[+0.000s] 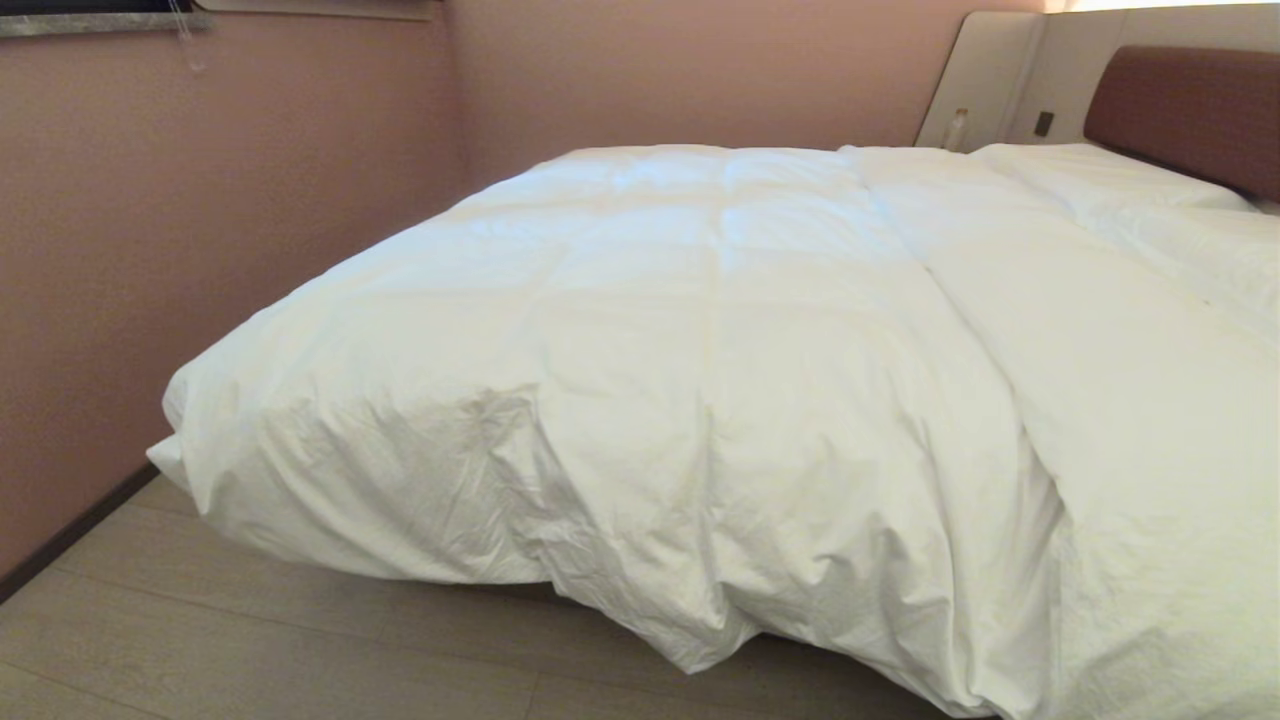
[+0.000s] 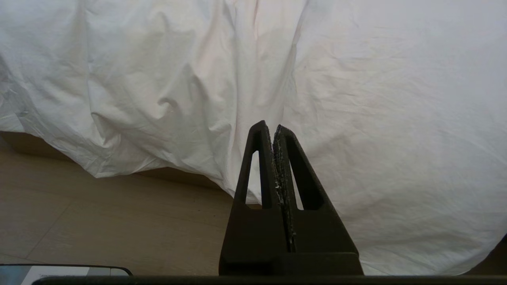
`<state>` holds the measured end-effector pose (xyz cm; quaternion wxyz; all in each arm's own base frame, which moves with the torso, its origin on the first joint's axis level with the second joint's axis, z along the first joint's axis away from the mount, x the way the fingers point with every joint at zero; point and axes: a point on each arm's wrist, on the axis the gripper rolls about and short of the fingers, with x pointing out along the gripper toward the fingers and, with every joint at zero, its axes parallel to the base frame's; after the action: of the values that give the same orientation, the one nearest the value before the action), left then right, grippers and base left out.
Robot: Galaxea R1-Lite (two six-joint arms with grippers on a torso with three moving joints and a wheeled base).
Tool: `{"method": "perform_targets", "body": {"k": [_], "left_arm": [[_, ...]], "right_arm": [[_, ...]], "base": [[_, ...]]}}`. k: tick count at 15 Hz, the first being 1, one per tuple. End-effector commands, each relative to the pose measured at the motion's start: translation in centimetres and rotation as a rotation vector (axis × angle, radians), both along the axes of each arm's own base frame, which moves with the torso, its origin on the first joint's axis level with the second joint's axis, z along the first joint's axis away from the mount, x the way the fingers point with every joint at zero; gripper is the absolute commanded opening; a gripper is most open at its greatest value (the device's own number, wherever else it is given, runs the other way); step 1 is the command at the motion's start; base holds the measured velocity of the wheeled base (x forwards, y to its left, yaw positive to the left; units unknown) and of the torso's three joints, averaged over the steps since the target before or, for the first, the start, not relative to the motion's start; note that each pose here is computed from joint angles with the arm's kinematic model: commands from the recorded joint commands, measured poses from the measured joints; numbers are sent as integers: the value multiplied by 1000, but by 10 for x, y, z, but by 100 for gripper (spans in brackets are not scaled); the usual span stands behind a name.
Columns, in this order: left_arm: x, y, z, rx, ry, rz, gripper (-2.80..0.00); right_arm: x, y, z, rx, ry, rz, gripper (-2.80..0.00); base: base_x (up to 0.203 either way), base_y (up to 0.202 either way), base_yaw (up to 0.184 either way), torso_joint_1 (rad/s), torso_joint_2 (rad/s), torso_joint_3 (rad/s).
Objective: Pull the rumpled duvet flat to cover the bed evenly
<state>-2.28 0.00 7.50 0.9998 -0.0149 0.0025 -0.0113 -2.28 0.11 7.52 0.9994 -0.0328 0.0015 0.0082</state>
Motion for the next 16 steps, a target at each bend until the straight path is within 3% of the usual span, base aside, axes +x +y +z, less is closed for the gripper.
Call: {"method": "perform_targets", "body": {"k": [1,16], "left_arm": [[0,0,0,-1,0,0,-280],[0,0,0,-1,0,0,-280]], "right_arm": [[0,0,0,0,-1,0,-280],[0,0,0,-2,-1,0,-280]], "base": [[0,0,0,0,0,0],[0,0,0,0,0,0]]}}
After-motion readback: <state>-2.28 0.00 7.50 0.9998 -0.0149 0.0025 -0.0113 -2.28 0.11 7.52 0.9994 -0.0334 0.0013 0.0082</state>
